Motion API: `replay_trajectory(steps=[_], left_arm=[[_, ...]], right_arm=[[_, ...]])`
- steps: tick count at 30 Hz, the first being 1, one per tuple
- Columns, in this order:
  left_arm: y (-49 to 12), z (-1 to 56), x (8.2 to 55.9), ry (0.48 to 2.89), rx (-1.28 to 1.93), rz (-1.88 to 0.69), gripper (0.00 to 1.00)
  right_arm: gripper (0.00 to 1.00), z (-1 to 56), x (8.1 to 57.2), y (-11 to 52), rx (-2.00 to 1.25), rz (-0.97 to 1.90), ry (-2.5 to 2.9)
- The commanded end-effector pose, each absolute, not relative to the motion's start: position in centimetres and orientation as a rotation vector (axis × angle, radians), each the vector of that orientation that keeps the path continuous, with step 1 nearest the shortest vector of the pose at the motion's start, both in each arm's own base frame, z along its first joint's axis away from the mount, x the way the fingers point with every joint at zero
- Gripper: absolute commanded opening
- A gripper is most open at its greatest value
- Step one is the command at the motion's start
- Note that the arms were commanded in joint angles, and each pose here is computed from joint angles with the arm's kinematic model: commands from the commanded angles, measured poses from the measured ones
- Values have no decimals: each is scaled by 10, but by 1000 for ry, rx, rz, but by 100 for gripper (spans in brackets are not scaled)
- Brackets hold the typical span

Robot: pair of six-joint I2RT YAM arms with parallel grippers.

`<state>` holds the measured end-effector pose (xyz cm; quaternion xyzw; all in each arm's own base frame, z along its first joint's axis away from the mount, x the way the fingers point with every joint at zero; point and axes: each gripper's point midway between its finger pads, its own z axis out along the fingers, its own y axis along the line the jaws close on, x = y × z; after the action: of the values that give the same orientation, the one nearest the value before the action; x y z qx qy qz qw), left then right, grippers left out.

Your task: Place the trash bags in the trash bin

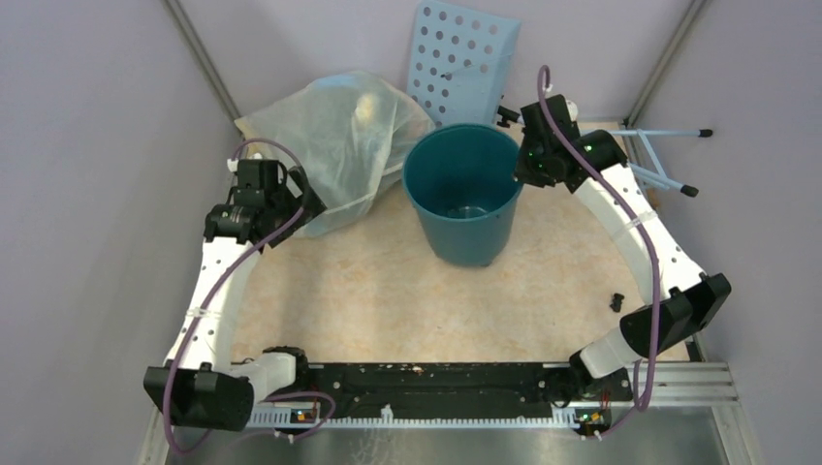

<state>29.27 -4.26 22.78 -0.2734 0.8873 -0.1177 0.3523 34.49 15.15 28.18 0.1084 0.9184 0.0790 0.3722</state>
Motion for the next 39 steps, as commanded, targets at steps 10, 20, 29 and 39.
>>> replay_trajectory(steps=[10, 20, 29, 39], left_arm=[[-10, 262, 345, 2133, -788, -291, 99], [8, 242, 360, 2017, -762, -310, 98], [39, 209, 371, 1940, -794, -474, 88], [-2, 206, 391, 1951, -593, -778, 87]], right_arm=[[77, 327, 347, 90, 457, 161, 2218], [80, 367, 321, 87, 347, 232, 2127], [80, 379, 277, 89, 166, 347, 2012], [86, 438, 265, 144, -82, 644, 1884]])
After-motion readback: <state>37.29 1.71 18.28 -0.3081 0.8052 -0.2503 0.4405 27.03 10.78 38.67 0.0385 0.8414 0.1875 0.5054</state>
